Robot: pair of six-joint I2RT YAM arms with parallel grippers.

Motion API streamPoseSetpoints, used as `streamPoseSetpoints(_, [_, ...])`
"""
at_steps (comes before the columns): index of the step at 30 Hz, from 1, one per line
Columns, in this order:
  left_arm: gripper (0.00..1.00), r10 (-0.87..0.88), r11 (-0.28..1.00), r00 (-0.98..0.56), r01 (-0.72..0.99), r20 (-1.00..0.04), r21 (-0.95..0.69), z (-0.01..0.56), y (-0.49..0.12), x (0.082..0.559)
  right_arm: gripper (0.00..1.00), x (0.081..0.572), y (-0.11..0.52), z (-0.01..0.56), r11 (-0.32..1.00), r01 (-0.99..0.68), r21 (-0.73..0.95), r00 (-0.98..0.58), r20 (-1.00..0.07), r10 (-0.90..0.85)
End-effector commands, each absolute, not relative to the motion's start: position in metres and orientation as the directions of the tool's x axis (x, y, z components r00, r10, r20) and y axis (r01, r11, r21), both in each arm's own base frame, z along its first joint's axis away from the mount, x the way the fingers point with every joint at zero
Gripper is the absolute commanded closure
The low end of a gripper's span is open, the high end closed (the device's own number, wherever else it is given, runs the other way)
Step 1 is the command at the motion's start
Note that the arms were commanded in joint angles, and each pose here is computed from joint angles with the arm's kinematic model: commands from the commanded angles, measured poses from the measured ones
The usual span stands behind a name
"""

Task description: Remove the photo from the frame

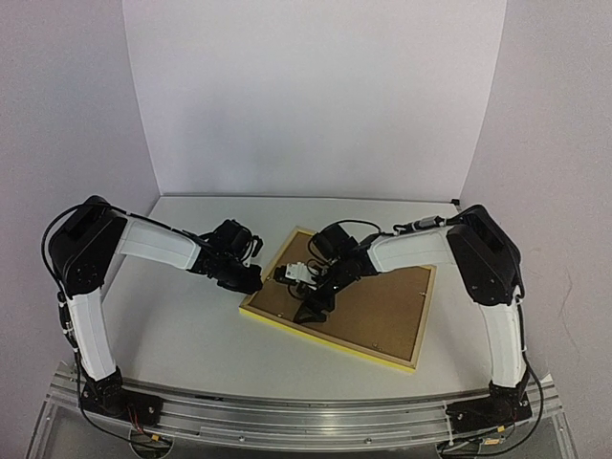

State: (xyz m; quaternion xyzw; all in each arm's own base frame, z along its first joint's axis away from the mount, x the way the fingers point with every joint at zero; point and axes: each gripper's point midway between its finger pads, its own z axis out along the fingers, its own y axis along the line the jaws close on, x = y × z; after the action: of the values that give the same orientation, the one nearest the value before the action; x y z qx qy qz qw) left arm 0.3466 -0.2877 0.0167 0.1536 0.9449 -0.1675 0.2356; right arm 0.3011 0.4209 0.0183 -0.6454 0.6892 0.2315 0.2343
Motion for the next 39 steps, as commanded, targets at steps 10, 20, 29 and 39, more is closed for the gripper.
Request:
streamPoseSetpoints(10, [1.0, 0.2, 0.935, -0.928, 0.276, -0.313, -0.223, -0.032, -0.265, 0.314, 0.09, 0.289, 0.452, -0.012, 0.003, -0.999, 0.041, -0.027, -0.604, -0.797])
streamPoseSetpoints(20, [1.0, 0.168, 0.93, -0.934, 0.257, -0.316, -0.264, -0.029, -0.265, 0.307, 0.13, 0.33, 0.463, -0.023, 0.18, -0.982, -0.051, -0.12, -0.565, -0.817])
streamPoseSetpoints(29, [1.0, 0.166, 0.936, -0.935, 0.249, -0.313, -0.248, -0.032, -0.26, 0.305, 0.19, 0.338, 0.454, -0.028, 0.223, -0.97, -0.091, -0.141, -0.535, -0.833])
streamPoseSetpoints(39, [1.0, 0.137, 0.947, -0.937, 0.219, -0.322, -0.236, -0.03, -0.257, 0.309, 0.18, 0.35, 0.477, 0.099, 0.375, -0.925, 0.06, -0.292, -0.746, -0.599])
